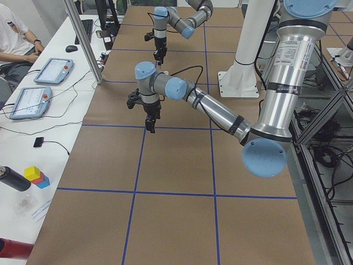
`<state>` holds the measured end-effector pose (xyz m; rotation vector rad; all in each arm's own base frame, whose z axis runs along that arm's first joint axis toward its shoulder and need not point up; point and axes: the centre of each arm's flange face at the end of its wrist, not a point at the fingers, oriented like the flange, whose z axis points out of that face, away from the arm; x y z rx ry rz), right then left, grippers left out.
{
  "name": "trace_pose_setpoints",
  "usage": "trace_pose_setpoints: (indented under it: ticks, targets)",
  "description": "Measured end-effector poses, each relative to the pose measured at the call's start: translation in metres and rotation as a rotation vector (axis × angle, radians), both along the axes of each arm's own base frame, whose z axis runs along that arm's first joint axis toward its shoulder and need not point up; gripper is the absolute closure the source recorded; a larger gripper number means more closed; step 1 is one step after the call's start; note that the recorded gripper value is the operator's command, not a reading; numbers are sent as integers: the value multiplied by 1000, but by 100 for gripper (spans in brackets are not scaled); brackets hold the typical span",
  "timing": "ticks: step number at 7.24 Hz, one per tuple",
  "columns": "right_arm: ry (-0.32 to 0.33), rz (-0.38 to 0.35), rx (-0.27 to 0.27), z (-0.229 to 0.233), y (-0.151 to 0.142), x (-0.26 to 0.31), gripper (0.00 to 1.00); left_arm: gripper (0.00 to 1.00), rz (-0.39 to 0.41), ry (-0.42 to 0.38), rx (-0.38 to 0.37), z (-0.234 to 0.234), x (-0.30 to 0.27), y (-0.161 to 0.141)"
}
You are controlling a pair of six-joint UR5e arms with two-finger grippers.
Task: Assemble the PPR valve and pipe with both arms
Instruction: 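Carry the chrome fitting with the right gripper above the upright valve, then lower the fitting onto the valve top and press it in with the right gripper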
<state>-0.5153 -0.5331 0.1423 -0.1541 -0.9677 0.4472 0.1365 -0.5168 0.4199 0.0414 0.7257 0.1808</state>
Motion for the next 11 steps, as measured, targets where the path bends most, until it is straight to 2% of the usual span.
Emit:
trace_pose_setpoints:
  ticks: [5,8,11]
  targets:
    - [15,-12,-8,-5,18,-3,100,0,-2,4,7,-4,-1,1]
    - [42,-11,14,-5,35,-19,100,0,-2,4,7,-3,-1,2]
    - [51,-9,22,-4,39,-23,100,0,-1,4,8,-3,-1,2]
